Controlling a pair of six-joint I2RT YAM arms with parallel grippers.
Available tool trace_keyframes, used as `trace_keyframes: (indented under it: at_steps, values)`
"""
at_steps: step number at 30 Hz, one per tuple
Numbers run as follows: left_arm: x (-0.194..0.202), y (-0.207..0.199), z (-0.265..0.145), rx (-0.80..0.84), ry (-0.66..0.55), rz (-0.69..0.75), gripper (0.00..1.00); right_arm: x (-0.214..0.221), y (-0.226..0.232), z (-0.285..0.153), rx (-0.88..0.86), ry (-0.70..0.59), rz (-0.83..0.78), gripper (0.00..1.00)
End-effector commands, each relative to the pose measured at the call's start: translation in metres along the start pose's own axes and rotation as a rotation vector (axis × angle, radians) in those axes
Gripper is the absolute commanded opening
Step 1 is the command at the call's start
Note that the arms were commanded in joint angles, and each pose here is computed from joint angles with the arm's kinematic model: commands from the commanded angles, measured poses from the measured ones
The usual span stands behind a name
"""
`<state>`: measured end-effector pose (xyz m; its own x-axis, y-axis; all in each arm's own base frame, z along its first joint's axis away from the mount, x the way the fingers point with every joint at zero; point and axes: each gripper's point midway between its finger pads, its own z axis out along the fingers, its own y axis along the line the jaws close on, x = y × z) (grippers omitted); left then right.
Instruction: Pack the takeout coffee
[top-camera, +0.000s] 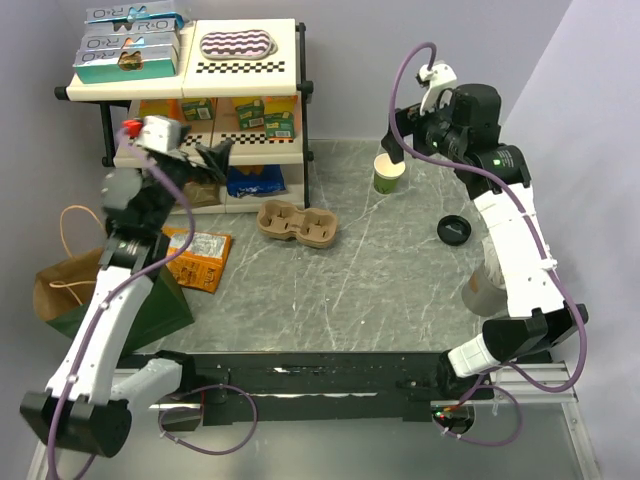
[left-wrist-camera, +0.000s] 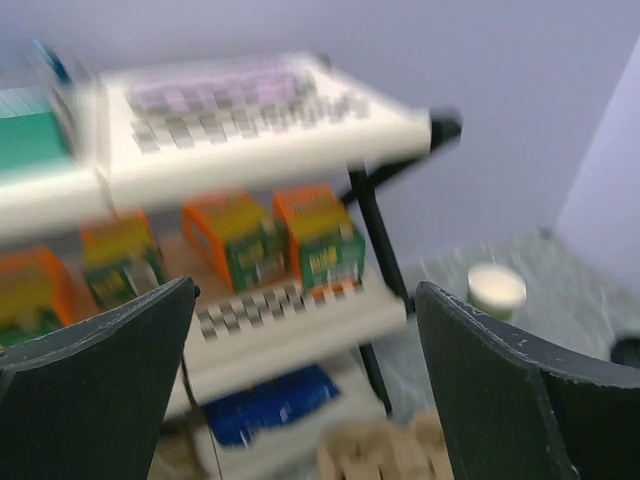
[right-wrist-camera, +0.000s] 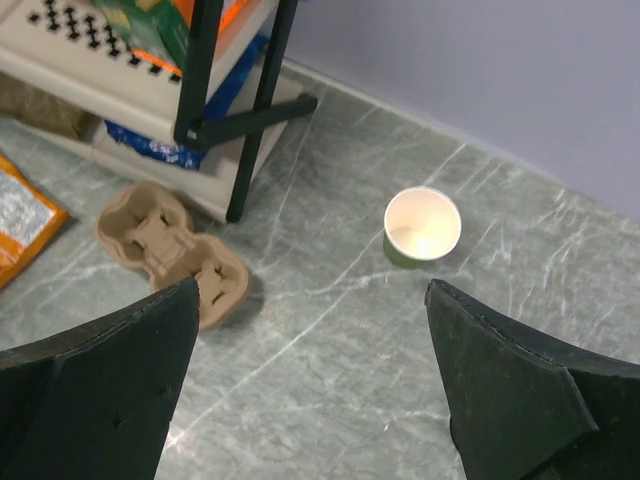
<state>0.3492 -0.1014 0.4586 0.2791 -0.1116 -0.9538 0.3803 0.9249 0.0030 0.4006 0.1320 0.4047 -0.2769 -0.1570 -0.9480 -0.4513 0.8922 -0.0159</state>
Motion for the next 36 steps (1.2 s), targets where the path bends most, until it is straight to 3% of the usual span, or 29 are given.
trace_keyframes:
  at_steps: [1,8,11,15,25,36]
  values:
    - [0.08,-0.016,-0.007,0.085,0.239,-0.064,0.97,0.011,0.005,-0.001,-0.036,0.018,-0.024,1.0]
    - [0.142,-0.041,-0.028,0.192,0.408,-0.088,0.98,0.043,0.014,-0.002,-0.116,0.088,-0.149,0.98]
    - [0.165,-0.047,-0.033,0.219,0.489,-0.1,0.98,0.058,0.006,0.019,-0.114,0.13,-0.179,0.8]
    - [0.177,-0.056,-0.037,0.27,0.571,-0.135,0.97,0.084,-0.004,0.061,-0.189,0.221,-0.353,0.52]
    - [0.18,-0.057,-0.043,0.293,0.583,-0.089,0.97,0.142,-0.042,0.156,-0.236,0.391,-0.461,0.56]
    - [0.19,-0.058,-0.05,0.295,0.596,-0.1,0.97,0.165,-0.072,0.183,-0.206,0.501,-0.588,0.56]
